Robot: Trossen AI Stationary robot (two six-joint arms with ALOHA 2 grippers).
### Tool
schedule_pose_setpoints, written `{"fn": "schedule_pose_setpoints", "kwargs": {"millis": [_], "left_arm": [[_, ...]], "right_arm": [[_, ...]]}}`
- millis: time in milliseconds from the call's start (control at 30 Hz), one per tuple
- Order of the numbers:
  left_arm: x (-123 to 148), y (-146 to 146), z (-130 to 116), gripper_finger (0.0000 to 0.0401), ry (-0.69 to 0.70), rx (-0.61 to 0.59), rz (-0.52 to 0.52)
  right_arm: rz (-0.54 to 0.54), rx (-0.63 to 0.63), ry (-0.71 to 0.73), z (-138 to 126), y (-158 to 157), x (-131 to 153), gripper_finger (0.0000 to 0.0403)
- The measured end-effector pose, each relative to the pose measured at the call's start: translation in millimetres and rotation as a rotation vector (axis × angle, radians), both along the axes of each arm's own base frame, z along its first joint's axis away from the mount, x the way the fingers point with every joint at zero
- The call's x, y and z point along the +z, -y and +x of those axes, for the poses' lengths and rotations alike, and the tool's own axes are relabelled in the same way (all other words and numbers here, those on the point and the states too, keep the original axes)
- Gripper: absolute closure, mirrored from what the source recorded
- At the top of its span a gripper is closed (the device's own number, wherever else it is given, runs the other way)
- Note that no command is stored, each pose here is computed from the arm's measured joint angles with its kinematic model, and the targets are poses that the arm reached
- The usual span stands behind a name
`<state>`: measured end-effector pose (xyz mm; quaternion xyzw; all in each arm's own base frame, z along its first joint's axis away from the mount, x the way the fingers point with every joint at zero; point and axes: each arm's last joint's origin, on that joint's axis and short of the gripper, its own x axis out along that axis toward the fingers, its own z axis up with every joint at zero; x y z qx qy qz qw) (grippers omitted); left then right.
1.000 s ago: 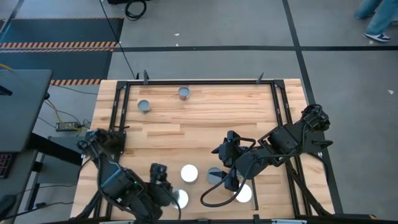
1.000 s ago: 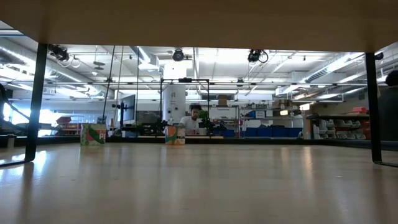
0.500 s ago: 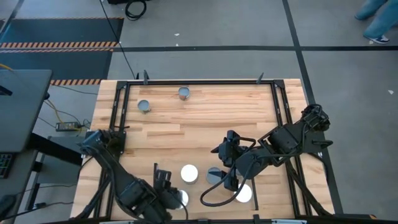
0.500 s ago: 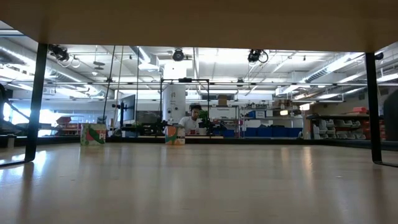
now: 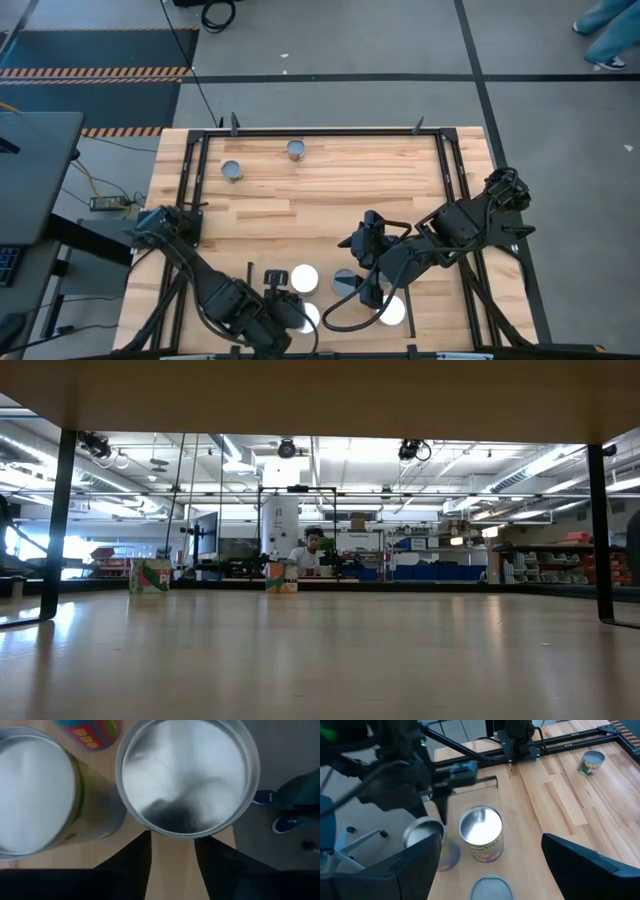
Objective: Pick and place cans onto a shelf
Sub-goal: Put the large canned peaches on the shelf, then adjust the large canned peaches on the shelf
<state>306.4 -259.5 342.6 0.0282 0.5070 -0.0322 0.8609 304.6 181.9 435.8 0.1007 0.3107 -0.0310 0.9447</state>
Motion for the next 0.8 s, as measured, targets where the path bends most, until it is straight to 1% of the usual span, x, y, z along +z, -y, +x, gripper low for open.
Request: {"fn": "schedule_pose_setpoints", "kwargs": {"millis": [133, 200, 267, 333, 467, 600, 733, 800], "left_arm": [[1, -3, 0, 0.0245, -0.026, -0.003, -0.008], [5, -3, -1, 0.0245, -0.033, -0.013, -0.03], [8, -4, -3, 0.0245, -0.05, -0.015, -0.025], [14, -7, -6, 0.0245, -0.049, -0.002, -0.004], [19, -13, -7, 0.0245, 0.011, 0.06, 0.073], [19, -19, -3, 0.0245, 0.015, 0.098, 0.078], [18, -30, -1, 0.0245, -0.01, 0.151, 0.11], [18, -33, 1, 0.0245, -0.014, 0.167, 0.116]], "right_arm": [[0.025, 0.027, 0.012, 0, -4, 1, 0.0051], [0.02, 0.036, 0.011, 0, -5, 0, 0.0051], [0.003, 0.049, 0.007, 2, -7, -4, 0.0051], [-0.013, 0.06, 0.001, 4, -9, -12, 0.0051], [-0.025, 0.067, -0.005, 11, -14, -29, 0.0051], [-0.06, 0.056, -0.041, 18, -11, -48, 0.0051], [-0.125, 0.082, -0.055, 25, -10, -70, 0.0051], [-0.135, 0.093, -0.042, 30, -10, -80, 0.0051]]}}
